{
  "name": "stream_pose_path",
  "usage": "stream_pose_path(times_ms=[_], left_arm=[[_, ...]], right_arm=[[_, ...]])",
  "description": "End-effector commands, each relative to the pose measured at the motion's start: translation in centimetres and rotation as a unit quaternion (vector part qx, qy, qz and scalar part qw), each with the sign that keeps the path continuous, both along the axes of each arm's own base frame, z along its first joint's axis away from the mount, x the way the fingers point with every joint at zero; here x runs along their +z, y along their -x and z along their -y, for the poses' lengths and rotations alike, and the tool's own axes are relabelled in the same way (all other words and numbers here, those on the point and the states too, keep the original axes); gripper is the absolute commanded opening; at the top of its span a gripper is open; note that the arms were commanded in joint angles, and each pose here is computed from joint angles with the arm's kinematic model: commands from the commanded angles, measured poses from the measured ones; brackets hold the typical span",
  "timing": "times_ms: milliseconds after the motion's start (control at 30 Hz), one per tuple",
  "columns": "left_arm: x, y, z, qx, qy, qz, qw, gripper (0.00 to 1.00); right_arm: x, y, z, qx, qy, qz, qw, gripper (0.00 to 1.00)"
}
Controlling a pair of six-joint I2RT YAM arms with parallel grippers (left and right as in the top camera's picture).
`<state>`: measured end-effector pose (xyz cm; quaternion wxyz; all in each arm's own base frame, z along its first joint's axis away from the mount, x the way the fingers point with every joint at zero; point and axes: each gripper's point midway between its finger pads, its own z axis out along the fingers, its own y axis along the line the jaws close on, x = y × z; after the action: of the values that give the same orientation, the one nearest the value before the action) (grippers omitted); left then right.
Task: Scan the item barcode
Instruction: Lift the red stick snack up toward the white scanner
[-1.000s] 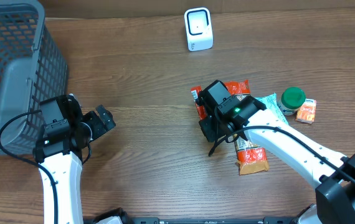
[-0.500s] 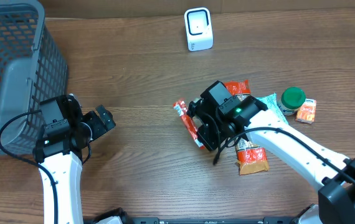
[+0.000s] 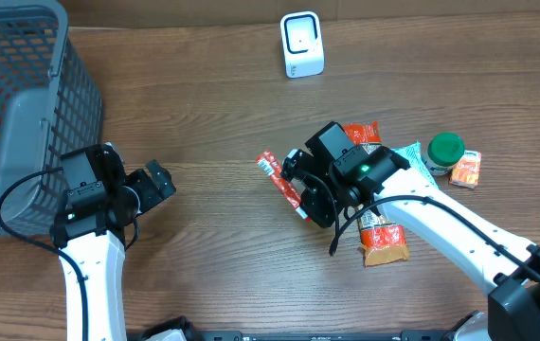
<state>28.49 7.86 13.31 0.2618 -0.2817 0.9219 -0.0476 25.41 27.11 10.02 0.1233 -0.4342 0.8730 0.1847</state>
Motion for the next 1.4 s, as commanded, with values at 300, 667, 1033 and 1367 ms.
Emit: stream_pose_path(times_ms=[300, 667, 1033, 1367], left_arm=[[0.4, -0.3, -0.1, 0.006, -0.002, 0.004, 1.0, 1.0], [0.4, -0.3, -0.1, 0.006, -0.002, 0.004, 1.0, 1.0], [0.4, -0.3, -0.1, 0.006, -0.002, 0.004, 1.0, 1.0], [0.4, -0.3, -0.1, 0.006, -0.002, 0.004, 1.0, 1.0]], right_arm=[[18.5, -9.5, 6.5, -0.163, -0.082, 0.077, 0.98, 0.04], [19.2, -17.1, 8.0, -0.164, 0.059, 0.201, 0.964, 0.03], [8.6, -25.8, 8.2, -0.136, 0.353, 0.313, 0.871, 0.04], [6.6, -30.6, 8.9, -0.215, 0.453, 0.412, 0.761, 0.03]])
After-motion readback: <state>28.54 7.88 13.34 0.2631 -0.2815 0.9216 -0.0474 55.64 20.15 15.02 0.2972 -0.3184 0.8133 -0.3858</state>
